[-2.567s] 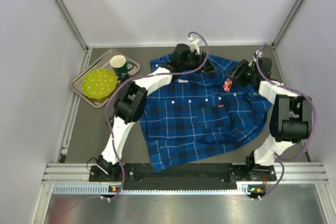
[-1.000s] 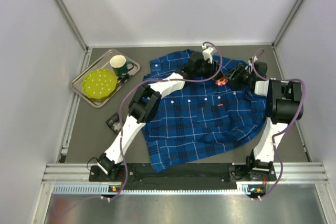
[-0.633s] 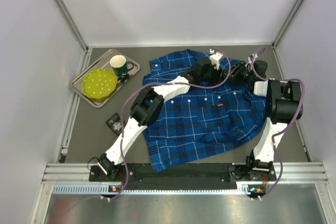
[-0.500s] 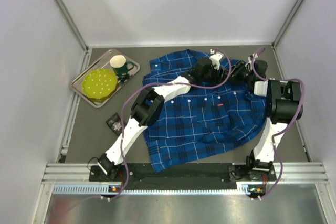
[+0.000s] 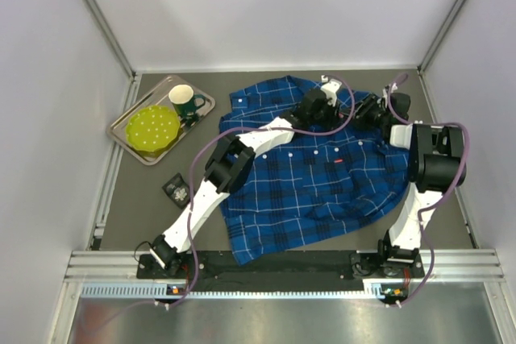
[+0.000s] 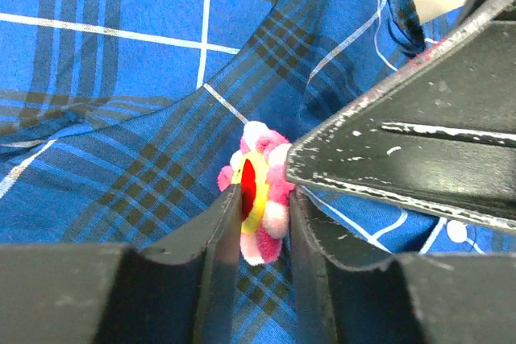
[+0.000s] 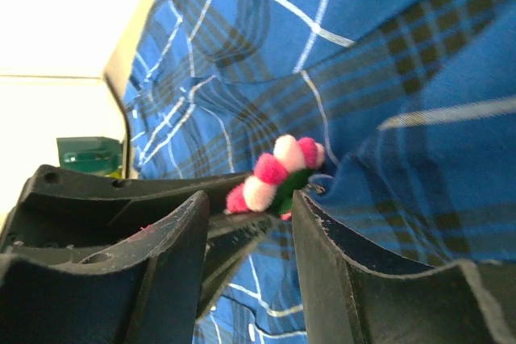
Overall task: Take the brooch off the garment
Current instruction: Pick up the brooch from the flattened clothing.
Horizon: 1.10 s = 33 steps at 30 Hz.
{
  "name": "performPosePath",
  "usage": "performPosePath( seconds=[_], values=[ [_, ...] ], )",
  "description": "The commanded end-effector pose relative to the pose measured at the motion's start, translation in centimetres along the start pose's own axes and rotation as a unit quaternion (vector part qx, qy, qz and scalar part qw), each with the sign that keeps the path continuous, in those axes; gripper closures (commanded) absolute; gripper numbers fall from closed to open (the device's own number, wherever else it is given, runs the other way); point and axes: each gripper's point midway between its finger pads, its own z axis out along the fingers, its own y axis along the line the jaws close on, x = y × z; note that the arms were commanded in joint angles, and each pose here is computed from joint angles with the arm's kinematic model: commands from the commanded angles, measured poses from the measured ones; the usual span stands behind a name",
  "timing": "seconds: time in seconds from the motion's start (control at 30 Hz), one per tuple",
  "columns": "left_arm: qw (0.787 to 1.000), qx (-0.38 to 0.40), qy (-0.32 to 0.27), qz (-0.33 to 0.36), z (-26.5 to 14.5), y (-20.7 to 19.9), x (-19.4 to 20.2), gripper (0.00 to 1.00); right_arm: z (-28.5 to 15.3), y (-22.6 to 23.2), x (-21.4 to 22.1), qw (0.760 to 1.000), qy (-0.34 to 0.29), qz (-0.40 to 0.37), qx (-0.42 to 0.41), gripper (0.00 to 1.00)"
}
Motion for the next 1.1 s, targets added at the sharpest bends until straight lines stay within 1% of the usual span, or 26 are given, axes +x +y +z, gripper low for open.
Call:
performPosePath(
  seconds=[0.0,0.07,0.1,0.13,0.2,0.23,0.27,0.4,0.47,0.57,0.6,0.73,0.87,1.0,1.07],
  values=[
    [0.999,0.000,-0.037,0.000,-0.1,-0.1,-2.6,0.73,-2.0,0.2,-2.4,0.997,-0.052,-0.028,0.048,0.54],
    [0.999,0.003,-0.040,-0.006,-0.1,-0.2,-2.3,0.75,-1.9,-0.2,-2.5,0.996,-0.057,-0.028,0.058,0.55],
    [0.999,0.005,-0.047,-0.006,-0.1,-0.4,-2.6,0.84,-1.8,-0.5,-2.5,0.996,-0.055,-0.023,0.062,0.57],
    [0.999,0.006,-0.047,-0.009,-0.1,-0.4,-2.5,0.88,-1.7,-0.9,-2.4,0.996,-0.055,-0.018,0.068,0.59],
    [0.999,0.009,-0.050,-0.008,-0.1,-0.6,-2.5,0.92,-1.5,-1.1,-2.4,0.996,-0.053,-0.016,0.071,0.63],
    [0.999,0.010,-0.051,-0.007,-0.1,-0.8,-2.4,0.98,-1.6,-1.4,-2.7,0.995,-0.059,-0.018,0.080,0.63],
    [0.999,0.007,-0.051,-0.008,0.0,-0.7,-2.2,1.00,-1.6,-1.5,-2.7,0.994,-0.059,-0.021,0.084,0.63],
    [0.998,-0.003,-0.064,0.001,-0.3,-1.3,-2.0,1.00,-2.1,-2.8,-3.4,0.988,-0.067,-0.041,0.131,0.62],
    [0.997,-0.008,-0.080,0.018,-0.4,-1.6,-2.8,1.00,-2.2,-3.0,-3.7,0.986,-0.071,-0.047,0.140,0.61],
    [0.994,-0.011,-0.094,0.051,-0.5,-2.7,-3.3,1.00,-2.0,-3.4,-3.8,0.986,-0.071,-0.045,0.147,0.60],
    [0.993,-0.031,-0.099,0.058,-0.4,-2.7,-3.3,1.00,-1.9,-3.3,-4.1,0.986,-0.072,-0.046,0.145,0.59],
    [0.988,-0.053,-0.106,0.098,-0.6,-3.1,-3.4,1.00,-1.6,-3.6,-4.0,0.986,-0.071,-0.041,0.148,0.59],
    [0.985,-0.063,-0.113,0.117,-0.8,-3.6,-3.2,1.00,-1.5,-3.9,-4.0,0.985,-0.072,-0.039,0.152,0.57],
    [0.980,-0.075,-0.136,0.127,-1.3,-3.9,-3.4,1.00,-1.5,-4.6,-4.1,0.983,-0.072,-0.035,0.168,0.55],
    [0.978,-0.079,-0.148,0.126,-1.6,-4.0,-3.9,1.00,-1.3,-4.6,-3.9,0.983,-0.067,-0.029,0.167,0.57]
  ],
)
